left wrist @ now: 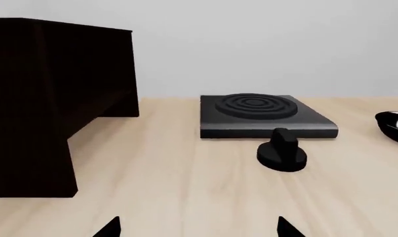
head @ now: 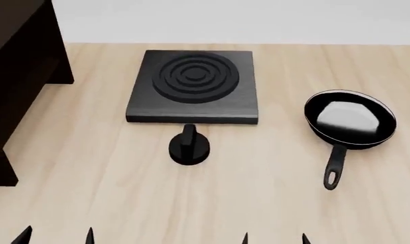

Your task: Put the frying pan on the cabinet shelf.

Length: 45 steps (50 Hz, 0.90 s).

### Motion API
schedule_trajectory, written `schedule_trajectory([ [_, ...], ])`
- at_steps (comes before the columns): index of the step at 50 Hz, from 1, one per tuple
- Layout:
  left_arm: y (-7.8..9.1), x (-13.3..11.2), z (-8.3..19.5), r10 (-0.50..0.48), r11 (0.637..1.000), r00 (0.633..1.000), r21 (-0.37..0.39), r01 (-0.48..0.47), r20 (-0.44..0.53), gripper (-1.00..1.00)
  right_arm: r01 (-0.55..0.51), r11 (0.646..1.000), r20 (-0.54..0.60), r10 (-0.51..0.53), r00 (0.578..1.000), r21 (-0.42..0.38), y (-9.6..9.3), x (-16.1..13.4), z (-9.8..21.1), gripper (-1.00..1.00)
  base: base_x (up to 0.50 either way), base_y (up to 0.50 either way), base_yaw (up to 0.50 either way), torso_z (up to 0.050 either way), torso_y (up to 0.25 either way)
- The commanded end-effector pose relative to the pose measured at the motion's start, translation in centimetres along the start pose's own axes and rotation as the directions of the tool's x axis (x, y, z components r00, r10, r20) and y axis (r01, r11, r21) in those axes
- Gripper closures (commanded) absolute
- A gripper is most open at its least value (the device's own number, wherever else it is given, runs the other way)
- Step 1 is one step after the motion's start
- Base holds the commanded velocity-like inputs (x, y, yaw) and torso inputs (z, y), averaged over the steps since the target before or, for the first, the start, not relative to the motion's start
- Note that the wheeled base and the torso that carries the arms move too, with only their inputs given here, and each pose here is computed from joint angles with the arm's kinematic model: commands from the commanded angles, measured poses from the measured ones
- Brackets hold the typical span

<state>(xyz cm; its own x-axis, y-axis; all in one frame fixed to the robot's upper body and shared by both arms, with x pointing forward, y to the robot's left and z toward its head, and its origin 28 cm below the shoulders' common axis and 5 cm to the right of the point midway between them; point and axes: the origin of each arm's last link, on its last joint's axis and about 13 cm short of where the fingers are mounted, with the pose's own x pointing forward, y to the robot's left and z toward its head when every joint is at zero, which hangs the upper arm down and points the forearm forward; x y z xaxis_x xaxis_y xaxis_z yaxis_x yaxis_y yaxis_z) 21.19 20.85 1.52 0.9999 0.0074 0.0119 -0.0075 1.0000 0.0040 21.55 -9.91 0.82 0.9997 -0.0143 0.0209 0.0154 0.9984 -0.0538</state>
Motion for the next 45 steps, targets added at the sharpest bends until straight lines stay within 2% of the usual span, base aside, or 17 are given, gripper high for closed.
schedule_trajectory([
  [1, -0.13, -0.1, 0.23, -0.009, 1.0, 1.0, -0.002, 0.009, 0.003, -1.0, 0.014, 0.999, -0.009, -0.014, 1.0, -0.032, -0.31, 0.09, -0.78, -1.0, 0.3, 0.11, 0.0, 0.0, 0.0],
  [45, -0.11, -0.02, 0.02, -0.012, 1.0, 1.0, -0.009, 0.012, -0.009, -1.0, 0.006, 0.999, 0.003, -0.006, 1.0, -0.034, -0.27, 0.0, -0.74, -1.0, 0.48, 0.02, 0.0, 0.0, 0.0],
])
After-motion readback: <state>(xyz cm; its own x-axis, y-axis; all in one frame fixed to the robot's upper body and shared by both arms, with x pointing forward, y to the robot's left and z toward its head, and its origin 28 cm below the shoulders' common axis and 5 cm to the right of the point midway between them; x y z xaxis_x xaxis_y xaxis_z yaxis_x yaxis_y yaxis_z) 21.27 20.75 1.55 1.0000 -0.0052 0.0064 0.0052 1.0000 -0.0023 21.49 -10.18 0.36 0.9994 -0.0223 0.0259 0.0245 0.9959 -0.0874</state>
